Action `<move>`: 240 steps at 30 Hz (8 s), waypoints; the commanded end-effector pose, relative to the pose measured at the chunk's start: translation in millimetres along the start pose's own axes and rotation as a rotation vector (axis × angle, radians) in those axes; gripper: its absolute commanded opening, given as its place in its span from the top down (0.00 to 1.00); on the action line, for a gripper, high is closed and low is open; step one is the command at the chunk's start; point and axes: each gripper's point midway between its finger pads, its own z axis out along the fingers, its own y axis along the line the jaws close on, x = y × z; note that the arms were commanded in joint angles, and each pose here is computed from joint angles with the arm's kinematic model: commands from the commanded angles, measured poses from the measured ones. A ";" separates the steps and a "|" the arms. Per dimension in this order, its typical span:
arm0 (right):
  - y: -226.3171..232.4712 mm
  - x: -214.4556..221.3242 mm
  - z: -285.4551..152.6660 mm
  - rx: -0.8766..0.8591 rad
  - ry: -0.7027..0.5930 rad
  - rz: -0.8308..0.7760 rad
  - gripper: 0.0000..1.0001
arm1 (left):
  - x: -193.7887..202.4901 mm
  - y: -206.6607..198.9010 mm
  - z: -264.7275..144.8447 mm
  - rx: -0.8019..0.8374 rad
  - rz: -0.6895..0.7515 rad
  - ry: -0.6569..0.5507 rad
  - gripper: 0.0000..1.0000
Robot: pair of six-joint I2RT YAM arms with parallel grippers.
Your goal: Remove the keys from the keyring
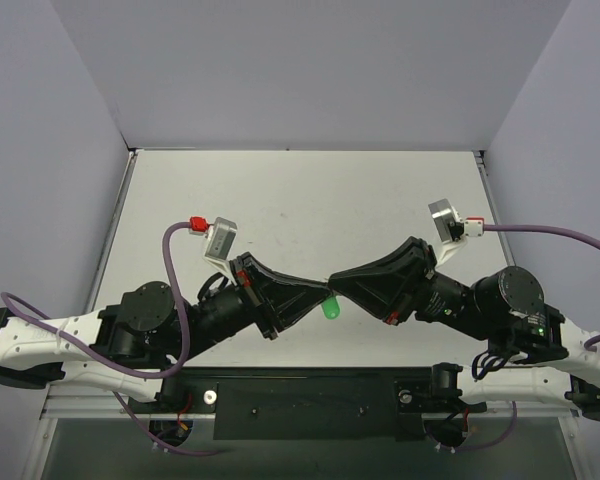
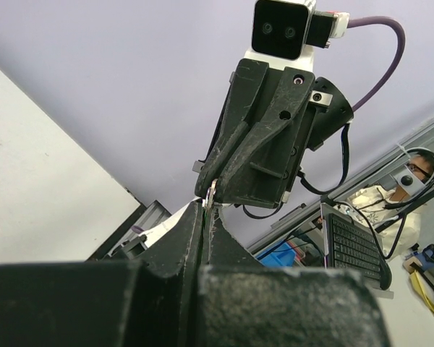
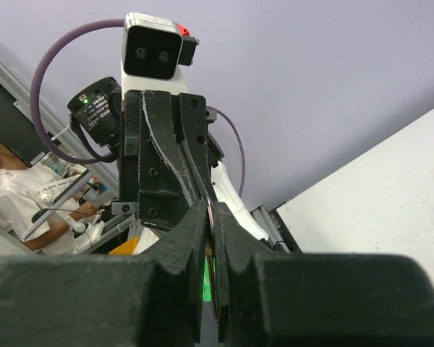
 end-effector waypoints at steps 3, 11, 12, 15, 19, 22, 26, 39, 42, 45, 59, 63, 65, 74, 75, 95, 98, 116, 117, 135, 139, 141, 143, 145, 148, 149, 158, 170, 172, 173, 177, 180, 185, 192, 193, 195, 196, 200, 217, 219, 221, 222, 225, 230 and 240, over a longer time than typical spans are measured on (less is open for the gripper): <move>4.4 4.2 6.1 -0.017 0.011 0.014 1.00 | -15.8 -15.4 -4.4 0.054 0.002 -0.018 0.75; -5.7 -1.3 -9.9 0.032 0.004 -0.012 1.00 | -24.0 -3.8 -28.7 0.027 0.054 0.023 0.24; -8.0 -1.5 -10.4 0.042 0.003 -0.018 1.00 | -27.1 -2.3 -32.6 0.029 0.062 0.018 0.24; -9.2 -1.7 -14.0 0.046 0.000 -0.015 1.00 | -26.5 2.8 -38.4 0.031 0.086 0.020 0.25; -7.4 0.7 -13.2 0.035 0.002 0.009 1.00 | -23.1 -2.2 -41.0 0.090 0.109 0.020 0.42; -4.1 5.4 -13.0 0.014 0.015 0.032 1.00 | -8.5 -7.7 -34.0 0.122 0.144 0.064 0.45; 2.1 4.5 -14.3 -0.021 0.005 0.056 1.00 | 2.7 -11.2 -26.9 0.157 0.155 0.070 0.47; 21.1 -3.1 -20.4 -0.107 0.004 0.072 1.00 | -0.9 -14.2 -25.9 0.199 0.131 0.006 0.61; 21.8 -0.9 -18.9 -0.111 0.013 0.078 1.00 | -7.3 -15.4 -27.6 0.208 0.115 -0.027 0.59; 23.8 -0.1 -18.0 -0.119 0.017 0.081 1.00 | -6.9 -16.0 -27.1 0.216 0.114 -0.034 0.58; 29.6 3.4 -14.3 -0.140 0.032 0.072 1.00 | -4.9 -10.6 -22.9 0.185 0.109 -0.039 0.66; 29.6 5.1 -14.3 -0.140 0.036 0.071 1.00 | -3.4 -8.3 -22.9 0.180 0.107 -0.039 0.72; 30.0 3.8 -15.1 -0.141 0.031 0.069 1.00 | -4.5 -7.6 -23.3 0.178 0.103 -0.043 0.73; 30.8 5.5 -14.3 -0.143 0.034 0.067 1.00 | -3.0 -5.4 -20.7 0.163 0.091 -0.047 0.82; 30.6 6.0 -13.9 -0.143 0.035 0.066 1.00 | -3.1 -5.6 -20.3 0.163 0.089 -0.047 0.85; 19.5 29.5 -19.5 -0.092 0.141 0.051 1.00 | 10.1 -5.6 -24.0 0.160 0.108 0.043 1.00; 10.8 38.4 -23.8 -0.057 0.175 0.041 1.00 | 15.1 -1.2 -27.2 0.148 0.120 0.074 1.00; -22.7 85.9 -35.5 0.045 0.288 0.062 1.00 | 58.9 29.5 -31.4 0.070 0.149 0.219 1.00; -23.6 89.1 -35.2 0.046 0.290 0.073 1.00 | 61.4 31.2 -31.7 0.065 0.149 0.228 1.00; -20.8 116.4 -29.0 0.026 0.387 0.072 1.00 | 89.4 26.7 -42.6 0.154 0.129 0.327 1.00; -22.1 122.0 -26.9 0.026 0.405 0.069 1.00 | 96.0 27.8 -41.6 0.158 0.145 0.352 1.00; -22.6 124.9 -26.6 0.028 0.415 0.067 1.00 | 100.3 25.0 -40.7 0.174 0.154 0.369 1.00; -23.2 128.7 -26.1 0.027 0.428 0.067 1.00 | 101.5 18.8 -39.8 0.196 0.160 0.383 1.00; -23.4 130.1 -26.8 0.028 0.434 0.068 1.00 | 105.6 16.9 -38.7 0.206 0.172 0.404 1.00; -23.0 133.4 -27.3 0.024 0.450 0.069 1.00 | 112.3 12.6 -38.1 0.228 0.191 0.443 1.00; -22.6 133.8 -28.2 0.021 0.454 0.067 1.00 | 112.2 7.9 -37.4 0.242 0.197 0.452 1.00; -26.4 133.9 -33.4 0.035 0.452 0.069 1.00 | 112.5 9.3 -35.1 0.210 0.243 0.493 1.00; -39.9 96.5 -38.4 0.111 0.270 0.068 1.00 | 41.6 23.9 -42.6 0.071 0.119 0.210 0.32; -34.9 86.0 -36.4 0.094 0.238 0.062 1.00 | 35.5 15.7 -43.0 0.105 0.087 0.181 0.31; -32.9 83.2 -35.1 0.087 0.228 0.063 1.00 | 34.1 13.5 -43.4 0.117 0.078 0.174 0.31; -21.3 63.5 -27.9 0.048 0.168 0.045 1.00 | 23.0 1.8 -42.4 0.185 0.022 0.098 0.37; -7.6 39.5 -18.0 0.006 0.092 0.027 1.00 | 12.4 -4.9 -39.9 0.221 -0.006 0.027 0.40; 11.6 18.0 -8.4 -0.053 0.045 0.009 1.00 | -4.5 -11.6 -38.0 0.268 -0.043 -0.084 0.42; 22.3 12.3 -5.1 -0.094 0.033 0.017 1.00 | -8.7 -16.8 -33.5 0.278 -0.041 -0.108 0.55; 21.4 13.6 -5.5 -0.093 0.035 0.016 1.00 | -7.2 -15.7 -32.4 0.274 -0.036 -0.106 0.55; 22.7 10.4 -8.2 -0.100 0.024 0.020 1.00 | -8.8 -14.5 -32.8 0.267 -0.035 -0.113 0.56; 22.9 9.1 -10.1 -0.102 0.021 0.021 1.00 | -9.9 -13.5 -33.2 0.263 -0.036 -0.117 0.56; 21.3 7.0 -15.9 -0.099 0.013 0.020 1.00 | -20.6 -12.2 -38.1 0.256 -0.043 -0.148 0.47; 25.8 3.9 -11.7 -0.108 0.010 0.027 1.00 | -3.5 -11.5 -23.1 0.228 0.005 -0.095 0.68; 26.6 2.5 -11.9 -0.110 0.008 0.030 1.00 | -3.0 -12.7 -21.9 0.231 0.005 -0.093 0.71; 25.9 3.2 -11.4 -0.107 0.010 0.030 1.00 | -1.5 -13.6 -21.5 0.234 0.001 -0.089 0.73; 26.1 2.7 -11.9 -0.108 0.008 0.029 1.00 | -0.5 -12.2 -20.7 0.230 0.003 -0.088 0.73; 25.8 4.2 -11.1 -0.107 0.013 0.029 1.00 | -0.4 -12.7 -21.1 0.237 -0.002 -0.092 0.76; 24.7 5.6 -12.9 -0.105 0.016 0.031 1.00 | -5.2 -13.3 -23.7 0.237 -0.004 -0.101 0.74; 24.3 7.8 -11.0 -0.104 0.021 0.032 1.00 | -7.0 -13.0 -26.5 0.243 0.002 -0.107 0.69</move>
